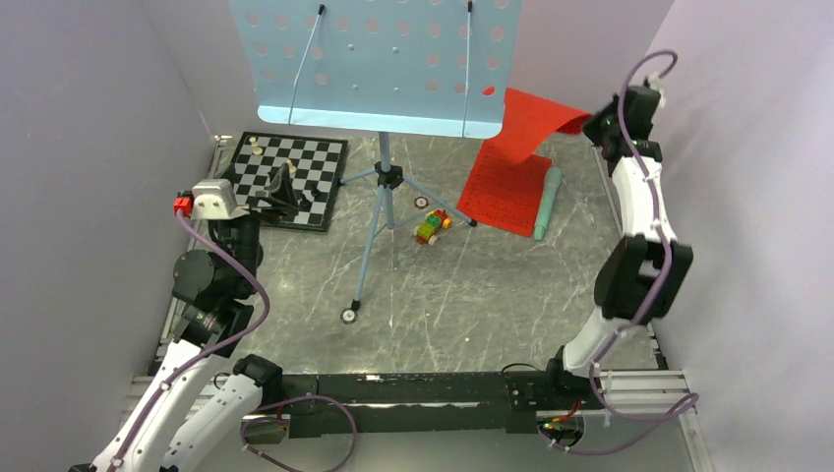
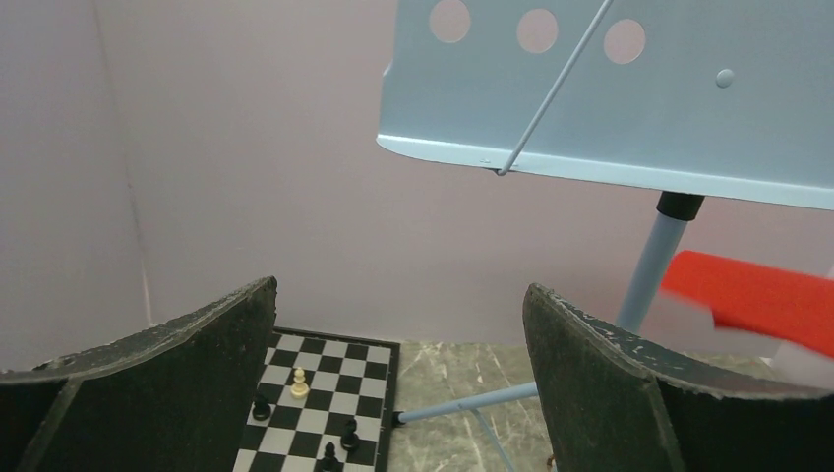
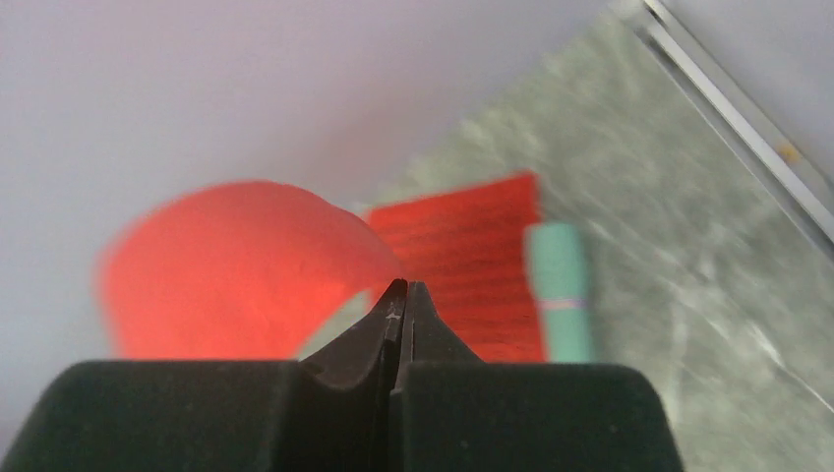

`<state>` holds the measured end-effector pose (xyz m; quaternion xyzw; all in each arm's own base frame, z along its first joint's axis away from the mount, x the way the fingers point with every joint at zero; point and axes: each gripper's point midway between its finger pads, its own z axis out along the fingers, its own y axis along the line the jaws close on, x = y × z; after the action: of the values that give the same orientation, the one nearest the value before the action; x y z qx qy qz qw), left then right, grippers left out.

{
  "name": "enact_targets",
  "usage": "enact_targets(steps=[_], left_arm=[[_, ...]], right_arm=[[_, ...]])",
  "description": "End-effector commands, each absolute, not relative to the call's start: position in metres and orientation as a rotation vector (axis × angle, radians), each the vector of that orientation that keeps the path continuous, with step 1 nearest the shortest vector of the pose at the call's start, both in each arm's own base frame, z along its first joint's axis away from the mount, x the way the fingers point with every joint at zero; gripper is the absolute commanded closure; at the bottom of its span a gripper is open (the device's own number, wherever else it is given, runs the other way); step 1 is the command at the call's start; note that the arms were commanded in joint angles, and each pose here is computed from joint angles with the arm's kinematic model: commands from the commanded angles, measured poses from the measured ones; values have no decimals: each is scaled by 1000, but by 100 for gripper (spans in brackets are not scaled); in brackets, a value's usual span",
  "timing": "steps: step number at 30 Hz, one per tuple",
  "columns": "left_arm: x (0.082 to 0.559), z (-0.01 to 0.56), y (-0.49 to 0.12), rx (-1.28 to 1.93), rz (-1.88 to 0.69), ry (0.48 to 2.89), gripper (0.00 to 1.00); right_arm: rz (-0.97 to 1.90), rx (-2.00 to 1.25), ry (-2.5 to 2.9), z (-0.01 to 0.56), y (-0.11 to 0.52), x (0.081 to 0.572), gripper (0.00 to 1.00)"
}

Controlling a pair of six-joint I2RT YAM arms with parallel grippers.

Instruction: Pack up the instrument practice props

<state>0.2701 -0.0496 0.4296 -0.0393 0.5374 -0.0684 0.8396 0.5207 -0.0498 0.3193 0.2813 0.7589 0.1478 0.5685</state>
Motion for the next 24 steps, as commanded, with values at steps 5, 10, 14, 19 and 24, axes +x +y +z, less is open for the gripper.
enact_targets(steps=[5,10,14,19,24], left_arm=[[283,418,-71,-75,-258,1202,1],[285,418,-77,-71,-294,1200,1],[285,417,-81,-70,-325,1205,1],[283,409,-83,-70,-337,1217,1],[284,401,-84,-64,-343,1234,1]], right_arm=[[505,888,2129,147,-53,507,100],[492,825,2127,152,-52,508,100],[499,814,2132,150,-49,511,100],[501,760,2178,139,-37,516,100],[548,657,2185,143,-5,519,100]])
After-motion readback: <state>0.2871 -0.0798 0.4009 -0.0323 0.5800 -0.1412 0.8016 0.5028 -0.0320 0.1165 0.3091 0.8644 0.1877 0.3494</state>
